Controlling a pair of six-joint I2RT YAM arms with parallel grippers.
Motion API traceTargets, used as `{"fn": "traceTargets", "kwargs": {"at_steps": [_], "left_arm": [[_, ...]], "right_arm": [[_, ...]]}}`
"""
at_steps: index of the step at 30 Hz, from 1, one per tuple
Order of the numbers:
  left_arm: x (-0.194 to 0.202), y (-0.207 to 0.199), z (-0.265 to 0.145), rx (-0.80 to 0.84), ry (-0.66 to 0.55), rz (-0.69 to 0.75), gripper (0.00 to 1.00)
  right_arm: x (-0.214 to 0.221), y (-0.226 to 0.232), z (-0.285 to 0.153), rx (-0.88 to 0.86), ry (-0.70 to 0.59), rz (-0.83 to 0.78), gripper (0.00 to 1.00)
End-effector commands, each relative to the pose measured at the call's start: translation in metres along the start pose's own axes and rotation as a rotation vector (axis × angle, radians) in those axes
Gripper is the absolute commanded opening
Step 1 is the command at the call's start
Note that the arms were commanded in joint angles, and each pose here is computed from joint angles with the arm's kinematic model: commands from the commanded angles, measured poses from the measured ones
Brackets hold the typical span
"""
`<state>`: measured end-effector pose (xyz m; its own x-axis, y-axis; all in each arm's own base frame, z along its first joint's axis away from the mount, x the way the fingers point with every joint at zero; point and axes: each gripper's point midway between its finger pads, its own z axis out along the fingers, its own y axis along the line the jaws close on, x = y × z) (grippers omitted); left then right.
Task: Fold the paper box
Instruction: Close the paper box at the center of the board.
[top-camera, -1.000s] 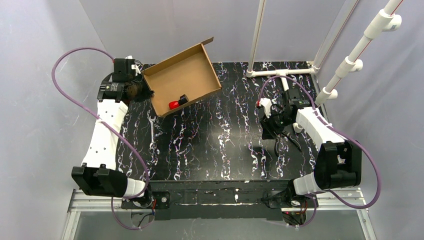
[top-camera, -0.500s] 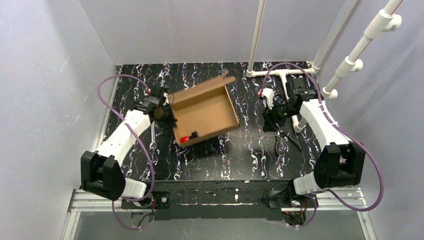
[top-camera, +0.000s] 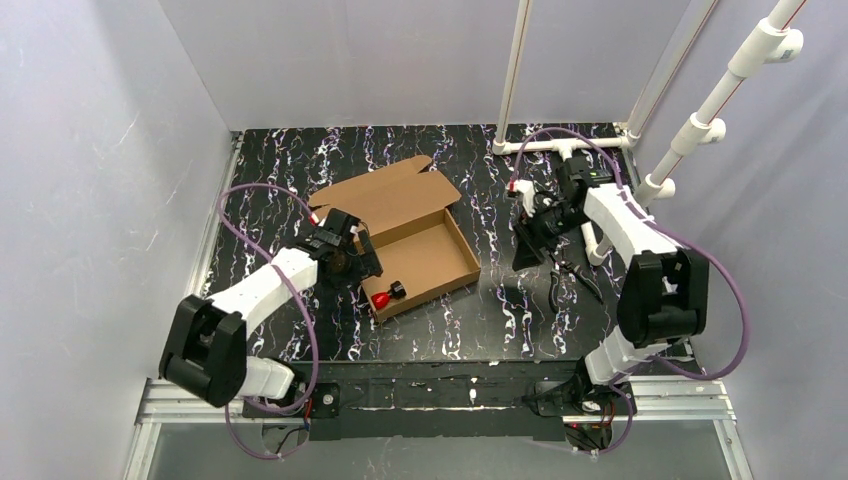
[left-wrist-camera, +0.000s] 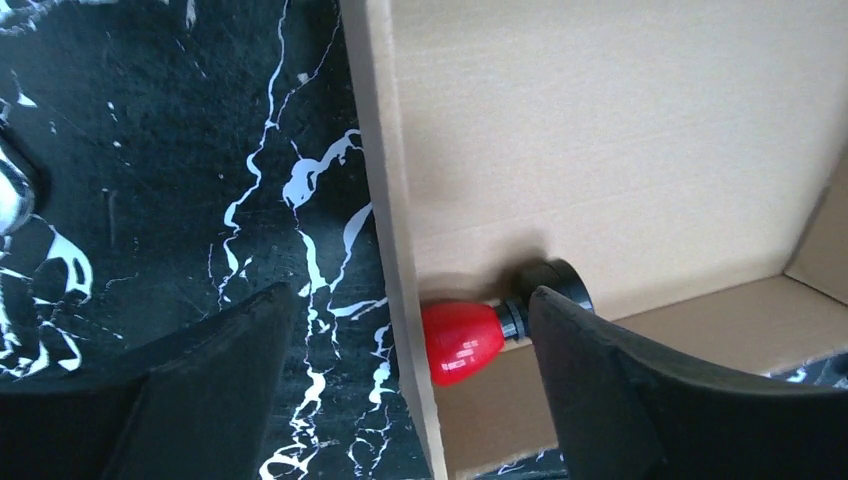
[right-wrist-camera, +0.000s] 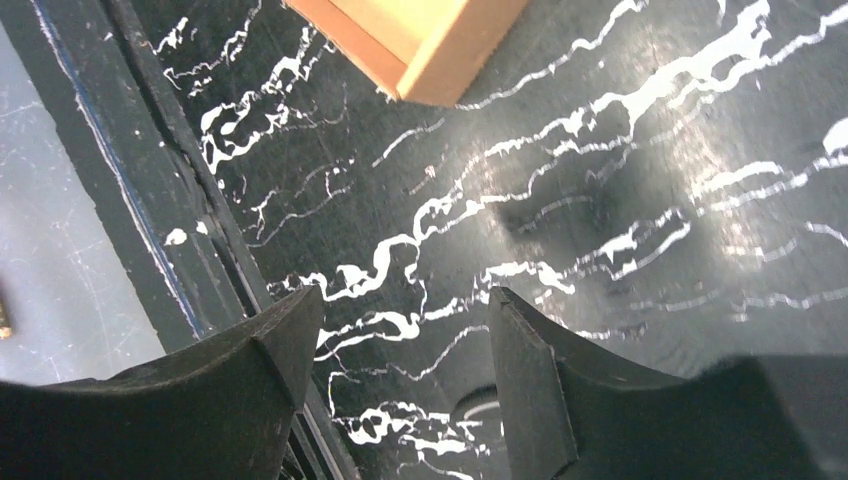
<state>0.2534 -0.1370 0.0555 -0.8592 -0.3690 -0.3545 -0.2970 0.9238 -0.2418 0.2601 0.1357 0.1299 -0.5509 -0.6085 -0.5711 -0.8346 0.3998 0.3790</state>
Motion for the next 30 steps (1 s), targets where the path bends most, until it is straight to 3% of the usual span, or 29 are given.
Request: {"fn": "traceTargets", "kwargs": {"at_steps": [1, 4, 6, 9, 13, 17, 22, 30], "left_arm": [[-0.021, -0.001, -0.040, 0.059, -0.121, 0.031, 0.96], [-0.030, 0.007, -0.068, 0.127, -0.194, 0.083, 0.98], [-0.038, -0.003, -0.085, 0.311, -0.244, 0.079, 0.98], [-0.064, 0.005, -0.101, 0.495, -0.290, -0.104, 0.98], [-0.094, 0.018, -0.097, 0.630, -0.267, -0.317, 0.98], [-0.122, 0.026, -0.080, 0.690, -0.251, -0.449, 0.98], [-0.140, 0.033, -0.049, 0.638, -0.199, -0.477, 0.96], [-0.153, 0.039, -0.007, 0.599, -0.127, -0.551, 0.77]], "right_arm": [[-0.034, 0.011, 0.019, -0.076, -0.059, -0.018, 0.72], [-0.057, -0.001, 0.038, -0.024, -0.106, -0.008, 0.79], [-0.078, -0.020, 0.045, 0.052, -0.179, 0.001, 0.85], [-0.115, -0.042, 0.055, 0.174, -0.283, -0.017, 0.92], [-0.137, -0.048, 0.080, 0.230, -0.336, 0.030, 0.91], [-0.134, -0.058, 0.103, 0.308, -0.348, 0.079, 0.81], [-0.118, -0.075, 0.111, 0.402, -0.313, 0.099, 0.65], [-0.113, -0.082, 0.122, 0.412, -0.304, 0.139, 0.38]]}}
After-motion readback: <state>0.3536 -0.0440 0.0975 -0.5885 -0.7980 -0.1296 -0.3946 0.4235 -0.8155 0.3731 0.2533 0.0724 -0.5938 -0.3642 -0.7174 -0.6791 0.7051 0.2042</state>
